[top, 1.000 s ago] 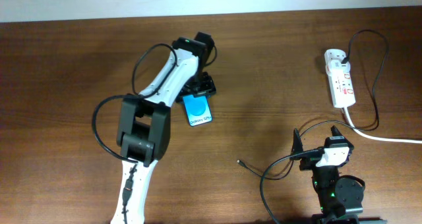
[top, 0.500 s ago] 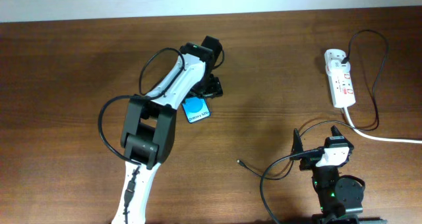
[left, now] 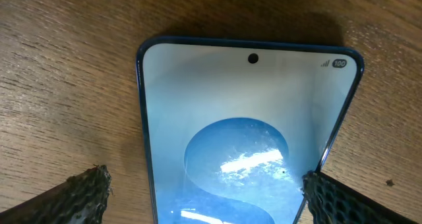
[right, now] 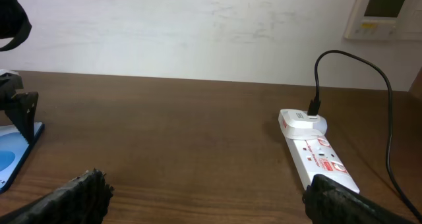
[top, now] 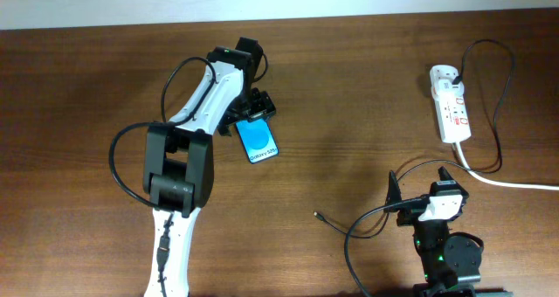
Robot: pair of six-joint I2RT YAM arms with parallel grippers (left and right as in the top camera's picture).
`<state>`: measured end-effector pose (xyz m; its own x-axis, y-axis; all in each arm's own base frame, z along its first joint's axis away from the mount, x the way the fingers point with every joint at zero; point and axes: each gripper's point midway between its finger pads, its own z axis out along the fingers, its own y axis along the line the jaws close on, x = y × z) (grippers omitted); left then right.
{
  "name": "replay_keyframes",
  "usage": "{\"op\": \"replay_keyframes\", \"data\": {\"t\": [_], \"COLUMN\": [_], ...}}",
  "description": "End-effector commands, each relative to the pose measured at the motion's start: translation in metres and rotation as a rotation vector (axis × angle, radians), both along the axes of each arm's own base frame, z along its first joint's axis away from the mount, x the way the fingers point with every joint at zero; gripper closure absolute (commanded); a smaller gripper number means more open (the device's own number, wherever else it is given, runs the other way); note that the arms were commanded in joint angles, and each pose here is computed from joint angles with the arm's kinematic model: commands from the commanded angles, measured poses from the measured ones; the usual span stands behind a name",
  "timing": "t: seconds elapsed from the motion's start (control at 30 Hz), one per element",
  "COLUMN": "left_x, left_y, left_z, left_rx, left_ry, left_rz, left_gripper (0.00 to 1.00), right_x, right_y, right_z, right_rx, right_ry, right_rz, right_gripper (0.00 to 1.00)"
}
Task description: Plug charger to phone and switch on socket
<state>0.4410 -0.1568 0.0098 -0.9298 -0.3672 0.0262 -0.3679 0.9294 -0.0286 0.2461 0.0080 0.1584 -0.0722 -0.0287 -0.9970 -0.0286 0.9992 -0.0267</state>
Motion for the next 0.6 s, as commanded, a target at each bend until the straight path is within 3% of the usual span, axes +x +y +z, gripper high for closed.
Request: {"op": "replay_keyframes", "data": {"t": [0.0,0.47,0.57], "left_x": [-0.008,-0.02,-0.022], "left_y": [-0.008,-0.028,-0.029], "left_z": [-0.007,-0.008,-0.003], "left_rx": [-0.012,-0.088,-0.076], "left_ry": [0.022,0.058,0.078], "left_rz": [-0.086,-0.138,0.025], "left_gripper": [0.01,0.01,0.01], "right_x": [0.0,0.0,0.0], "right_y": [-0.001,-0.001,-0.001], "right_z": [-0.002,-0.002,-0.002], "right_rx": [0.005,0.005,0.005], "right_ry": [0.004,0.004,0.004], "right_rz": [-0.007,-0.007,-0.007], "right_gripper": [0.02,0.02,0.01]}}
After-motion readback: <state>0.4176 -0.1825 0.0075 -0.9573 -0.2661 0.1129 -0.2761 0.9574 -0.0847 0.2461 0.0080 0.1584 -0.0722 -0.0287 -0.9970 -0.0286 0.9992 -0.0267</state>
